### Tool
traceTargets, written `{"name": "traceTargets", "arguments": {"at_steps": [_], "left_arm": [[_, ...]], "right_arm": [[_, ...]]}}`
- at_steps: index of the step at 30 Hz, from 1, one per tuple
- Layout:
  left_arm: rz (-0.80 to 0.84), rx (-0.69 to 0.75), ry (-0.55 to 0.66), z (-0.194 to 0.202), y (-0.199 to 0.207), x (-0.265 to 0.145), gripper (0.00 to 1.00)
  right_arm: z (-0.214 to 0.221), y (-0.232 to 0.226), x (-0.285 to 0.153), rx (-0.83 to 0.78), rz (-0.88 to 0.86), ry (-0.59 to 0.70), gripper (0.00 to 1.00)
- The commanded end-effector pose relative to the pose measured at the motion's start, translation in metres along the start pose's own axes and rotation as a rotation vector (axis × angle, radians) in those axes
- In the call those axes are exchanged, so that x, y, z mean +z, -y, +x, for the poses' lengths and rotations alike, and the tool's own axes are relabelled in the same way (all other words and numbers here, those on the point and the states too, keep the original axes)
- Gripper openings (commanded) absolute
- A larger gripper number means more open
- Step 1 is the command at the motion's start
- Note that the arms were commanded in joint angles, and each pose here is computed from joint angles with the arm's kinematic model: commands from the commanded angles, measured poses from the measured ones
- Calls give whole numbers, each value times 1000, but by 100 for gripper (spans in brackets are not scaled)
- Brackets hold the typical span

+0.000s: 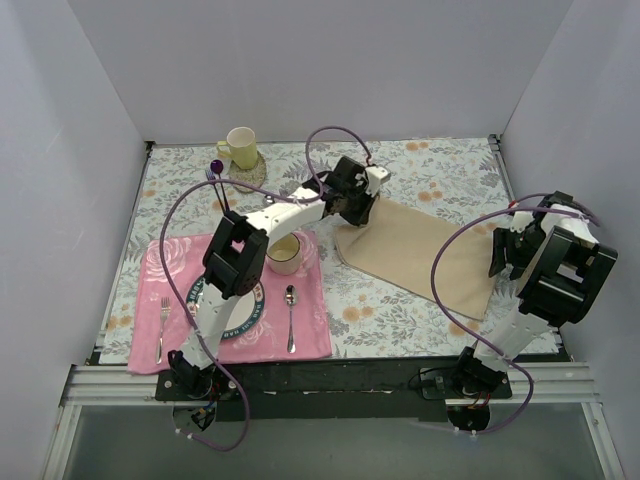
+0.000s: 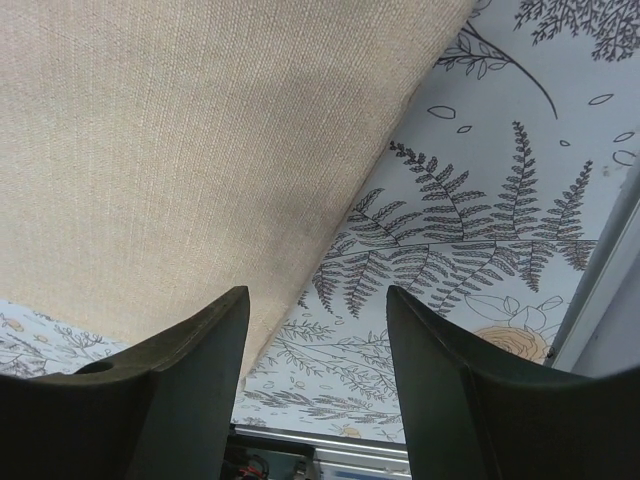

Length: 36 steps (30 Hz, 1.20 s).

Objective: Fold the napkin into a case and place the utensils inside
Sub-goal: Pick up the rectangle-folded napkin at the center of the board, then fold the rectangle-folded napkin at the center of the board.

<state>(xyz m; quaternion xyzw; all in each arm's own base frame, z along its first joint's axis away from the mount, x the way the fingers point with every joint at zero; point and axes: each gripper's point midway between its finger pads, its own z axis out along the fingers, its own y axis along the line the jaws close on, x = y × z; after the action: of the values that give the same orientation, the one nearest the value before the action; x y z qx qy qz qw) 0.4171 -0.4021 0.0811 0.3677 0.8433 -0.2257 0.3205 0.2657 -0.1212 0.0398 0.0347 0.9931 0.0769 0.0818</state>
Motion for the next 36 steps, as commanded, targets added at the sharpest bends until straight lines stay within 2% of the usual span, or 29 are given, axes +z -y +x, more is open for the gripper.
{"name": "traceTargets", "arguments": {"at_steps": [1,11,15,17,20,21,23,25,27,29,32,36], "left_arm": [[107,55,107,-44,60,-22,0],[338,-39,136,-59,186,25,0],[502,-72,130,-53,240,34,0],[543,-80,124,-54,249,30,22],[512,-101,111,-51,227,6,51],[488,-142,126,-56,199,-2,55],[468,-176,149,-57,172,-28,59],[328,-188,195,-63,125,-38,59],[258,-180,199,-59,97,-48,58],[198,-186,134,-39,81,-43,56],[190,-188,20,-10,74,-28,52],[236,-211,-47,9,80,-13,49]], "right_arm": [[-13,-4,-12,15,-29,35,65],[-9,-30,-24,30,-152,36,61],[-7,-43,-30,29,-210,53,60],[-7,-43,-32,10,-209,56,60],[-10,-38,-33,-24,-192,63,57],[-11,-37,-33,-30,-189,68,57],[-13,-37,-33,-47,-195,75,56],[-17,-36,-31,-70,-195,92,54],[-23,-34,-30,-77,-194,105,53],[-31,-31,-27,-78,-199,119,52],[-45,-27,-25,-84,-196,143,51],[-70,-20,-25,-103,-179,183,50]]}}
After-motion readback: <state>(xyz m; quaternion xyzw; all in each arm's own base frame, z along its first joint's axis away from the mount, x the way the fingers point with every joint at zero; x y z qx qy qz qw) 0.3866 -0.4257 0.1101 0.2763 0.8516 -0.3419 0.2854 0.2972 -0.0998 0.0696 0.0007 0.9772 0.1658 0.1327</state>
